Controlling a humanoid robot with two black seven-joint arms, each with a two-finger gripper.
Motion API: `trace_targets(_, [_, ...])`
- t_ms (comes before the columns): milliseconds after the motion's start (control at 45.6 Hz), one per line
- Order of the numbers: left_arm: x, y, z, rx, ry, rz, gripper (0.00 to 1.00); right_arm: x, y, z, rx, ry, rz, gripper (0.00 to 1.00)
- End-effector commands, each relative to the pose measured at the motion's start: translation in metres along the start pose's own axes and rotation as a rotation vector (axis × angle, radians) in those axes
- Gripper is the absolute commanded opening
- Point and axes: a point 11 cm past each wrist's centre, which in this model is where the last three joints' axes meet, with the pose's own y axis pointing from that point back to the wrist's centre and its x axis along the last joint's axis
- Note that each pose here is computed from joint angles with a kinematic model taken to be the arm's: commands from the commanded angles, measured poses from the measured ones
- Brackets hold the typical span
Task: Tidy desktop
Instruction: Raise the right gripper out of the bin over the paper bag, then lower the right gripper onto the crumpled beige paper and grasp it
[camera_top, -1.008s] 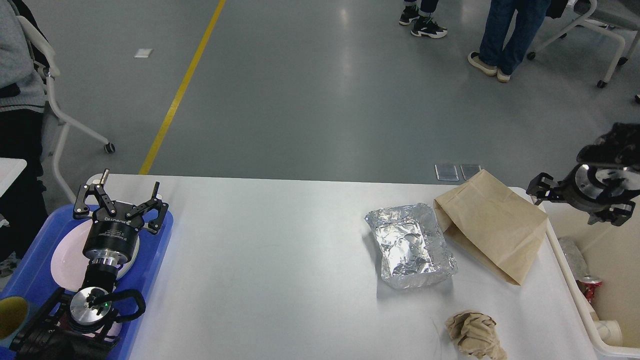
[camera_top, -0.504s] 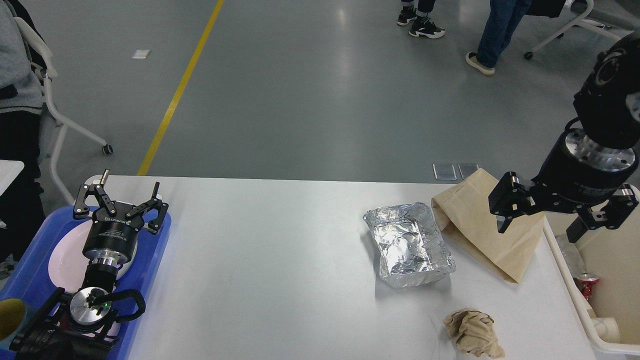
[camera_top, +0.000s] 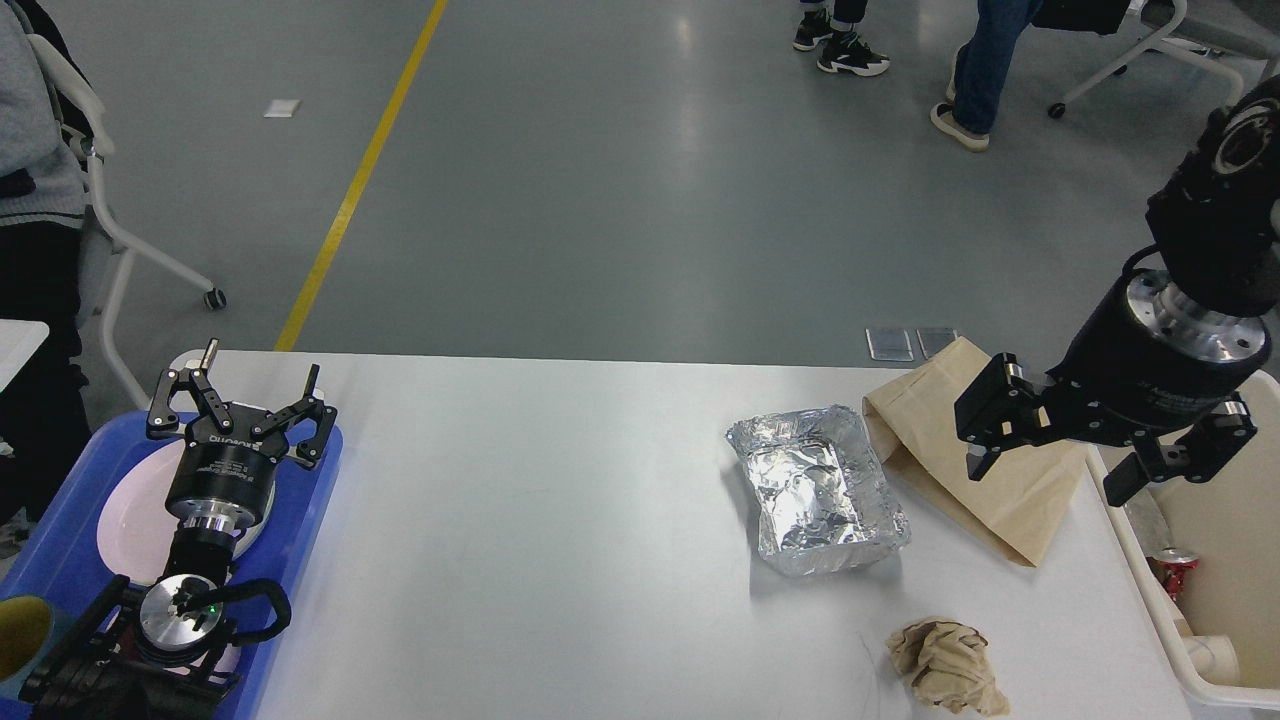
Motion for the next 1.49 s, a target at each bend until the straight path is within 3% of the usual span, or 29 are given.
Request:
trace_targets(0, [-0.001, -0.001, 0.0, 0.0, 0.0, -0.002, 0.96, -0.001, -0.008, 0.003, -0.011, 0.0, -0.019, 1.0])
trace_targets(110, [0.0, 0.0, 0.0, 0.0, 0.0, 0.0, 0.96, -0.006, -0.037, 0.002, -0.013, 0.002, -0.08, 1.0])
trace_targets(460, [0.0, 0.0, 0.0, 0.0, 0.0, 0.0, 0.96, -0.014, -0.151, 0.0, 0.038, -0.109, -0.047, 0.99])
trace_targets(701, [0.0, 0.0, 0.0, 0.0, 0.0, 0.0, 0.96, -0.027, -0.218, 0.015, -0.018, -0.084, 0.025, 0.99])
trace_targets(1140, [0.0, 0.0, 0.0, 0.0, 0.0, 0.0, 0.96, -0.018, -0.286, 0.037, -0.05, -0.176, 0.053, 1.0])
trace_targets(1469, [0.0, 0.0, 0.0, 0.0, 0.0, 0.0, 0.96, -0.026, -0.294, 0.028, -0.032, -0.173, 0.027, 1.0])
